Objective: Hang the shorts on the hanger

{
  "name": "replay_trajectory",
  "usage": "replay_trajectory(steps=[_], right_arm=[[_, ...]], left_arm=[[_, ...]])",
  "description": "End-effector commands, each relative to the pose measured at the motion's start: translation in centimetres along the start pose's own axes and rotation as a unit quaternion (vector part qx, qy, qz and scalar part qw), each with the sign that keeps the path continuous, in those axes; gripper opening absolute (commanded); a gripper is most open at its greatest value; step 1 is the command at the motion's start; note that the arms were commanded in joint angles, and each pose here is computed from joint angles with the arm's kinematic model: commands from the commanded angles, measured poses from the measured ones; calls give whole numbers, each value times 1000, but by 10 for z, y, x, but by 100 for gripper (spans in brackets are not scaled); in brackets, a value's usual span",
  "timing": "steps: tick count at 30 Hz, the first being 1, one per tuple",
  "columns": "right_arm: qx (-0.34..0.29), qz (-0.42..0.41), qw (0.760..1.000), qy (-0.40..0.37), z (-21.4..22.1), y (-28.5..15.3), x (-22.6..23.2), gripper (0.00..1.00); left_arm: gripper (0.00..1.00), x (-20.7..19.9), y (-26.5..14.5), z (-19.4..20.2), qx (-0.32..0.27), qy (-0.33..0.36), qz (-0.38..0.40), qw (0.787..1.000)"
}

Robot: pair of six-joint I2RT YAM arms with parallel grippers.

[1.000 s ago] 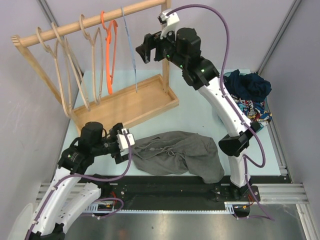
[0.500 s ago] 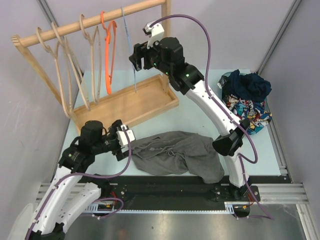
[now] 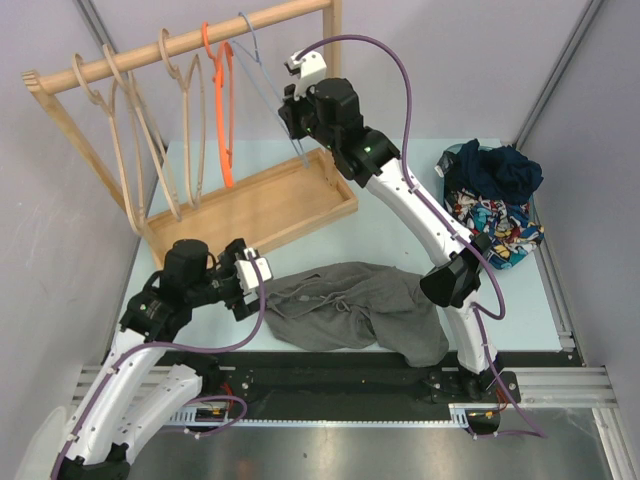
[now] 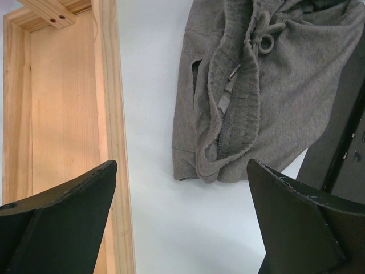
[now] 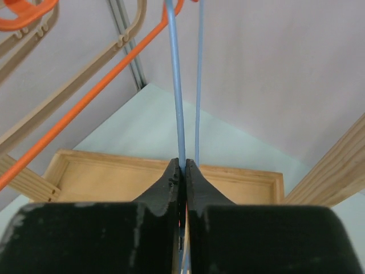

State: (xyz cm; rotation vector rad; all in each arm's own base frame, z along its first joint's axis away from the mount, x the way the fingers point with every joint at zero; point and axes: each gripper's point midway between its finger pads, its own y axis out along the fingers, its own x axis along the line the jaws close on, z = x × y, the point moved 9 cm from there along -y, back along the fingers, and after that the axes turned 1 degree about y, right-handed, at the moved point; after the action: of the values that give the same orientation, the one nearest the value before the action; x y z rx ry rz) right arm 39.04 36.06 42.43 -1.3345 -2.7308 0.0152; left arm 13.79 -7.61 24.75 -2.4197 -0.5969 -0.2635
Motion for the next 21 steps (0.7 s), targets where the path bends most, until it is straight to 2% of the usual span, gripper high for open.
replay_trajectory(steps=[1, 8, 12, 18, 21], right_arm=[[-73, 18, 997, -4, -38, -11, -6, 0], [-134, 40, 990, -18, -74, -34, -16, 0], [-162, 26, 986, -29, -93, -50, -20, 0], [-148, -9, 988, -46, -94, -87, -28, 0], [-127, -35, 989, -71, -81, -107, -31, 0]], left_arm=[[100, 4, 4, -2, -6, 6, -6, 1000], [100, 7, 6, -3, -6, 7, -7, 1000], [100, 10, 8, -5, -9, 8, -10, 1000], [100, 14, 14, -8, -11, 9, -1, 1000], [100, 15, 17, -9, -17, 12, 6, 1000]])
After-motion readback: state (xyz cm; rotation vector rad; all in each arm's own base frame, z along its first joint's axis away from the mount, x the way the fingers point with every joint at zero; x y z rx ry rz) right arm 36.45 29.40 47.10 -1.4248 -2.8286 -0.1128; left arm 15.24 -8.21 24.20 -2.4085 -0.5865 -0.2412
